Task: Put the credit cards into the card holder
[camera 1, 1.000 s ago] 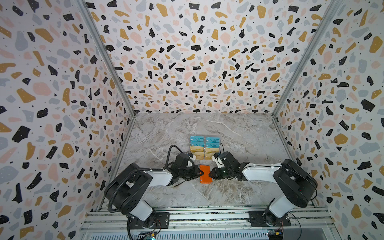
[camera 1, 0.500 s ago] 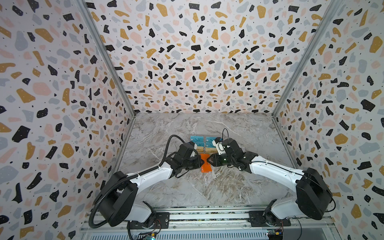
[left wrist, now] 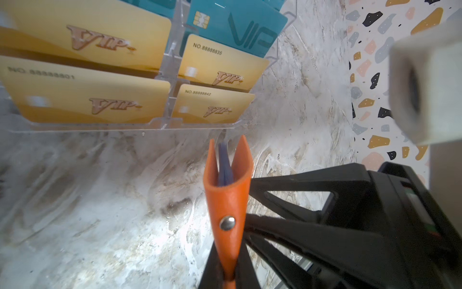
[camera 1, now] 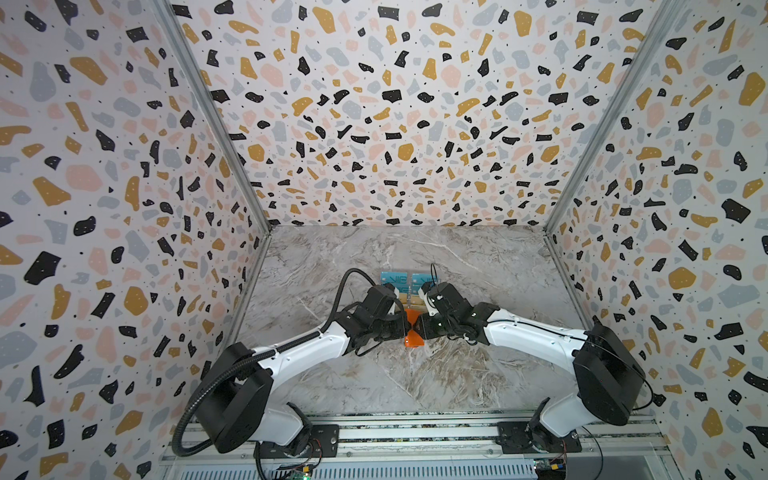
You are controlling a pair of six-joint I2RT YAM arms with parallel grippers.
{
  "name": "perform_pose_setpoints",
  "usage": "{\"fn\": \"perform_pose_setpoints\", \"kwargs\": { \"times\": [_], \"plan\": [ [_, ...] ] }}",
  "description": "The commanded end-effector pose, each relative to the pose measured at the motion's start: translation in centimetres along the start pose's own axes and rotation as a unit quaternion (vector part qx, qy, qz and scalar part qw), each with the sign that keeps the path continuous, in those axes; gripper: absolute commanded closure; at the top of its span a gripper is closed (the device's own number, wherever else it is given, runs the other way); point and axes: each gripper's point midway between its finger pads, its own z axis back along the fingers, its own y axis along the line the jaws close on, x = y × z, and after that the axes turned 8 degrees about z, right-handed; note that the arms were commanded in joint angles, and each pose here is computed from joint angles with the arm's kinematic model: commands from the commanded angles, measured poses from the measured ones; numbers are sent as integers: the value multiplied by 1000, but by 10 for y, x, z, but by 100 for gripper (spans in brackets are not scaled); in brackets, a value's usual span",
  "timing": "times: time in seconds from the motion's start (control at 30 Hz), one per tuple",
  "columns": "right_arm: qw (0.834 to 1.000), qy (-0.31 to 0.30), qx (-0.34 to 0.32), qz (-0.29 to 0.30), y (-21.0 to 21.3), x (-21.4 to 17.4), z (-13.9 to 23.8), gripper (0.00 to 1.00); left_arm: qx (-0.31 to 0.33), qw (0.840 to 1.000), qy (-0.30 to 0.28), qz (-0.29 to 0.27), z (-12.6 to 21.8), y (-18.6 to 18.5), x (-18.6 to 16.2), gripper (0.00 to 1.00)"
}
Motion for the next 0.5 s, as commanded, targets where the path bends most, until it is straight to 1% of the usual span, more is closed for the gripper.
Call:
{"fn": "perform_pose_setpoints", "kwargs": {
  "times": [0.0,0.17,0.33,0.47],
  "plan": [
    [1000,7,-20,17,-4,1,-3,67,-55,998,-9,-29,10,-38,9,100],
    [999,28,-31,23,-10,-9,-10,72,-45,998,-12,-34,10,-36,11,100],
    [998,32,-46,25,-16,-11,-11,77,-43,998,-12,-34,10,-36,11,100],
    [998,34,-49,24,-18,-12,-12,83,-42,998,-10,-37,10,-35,10,100]
  ]
}}
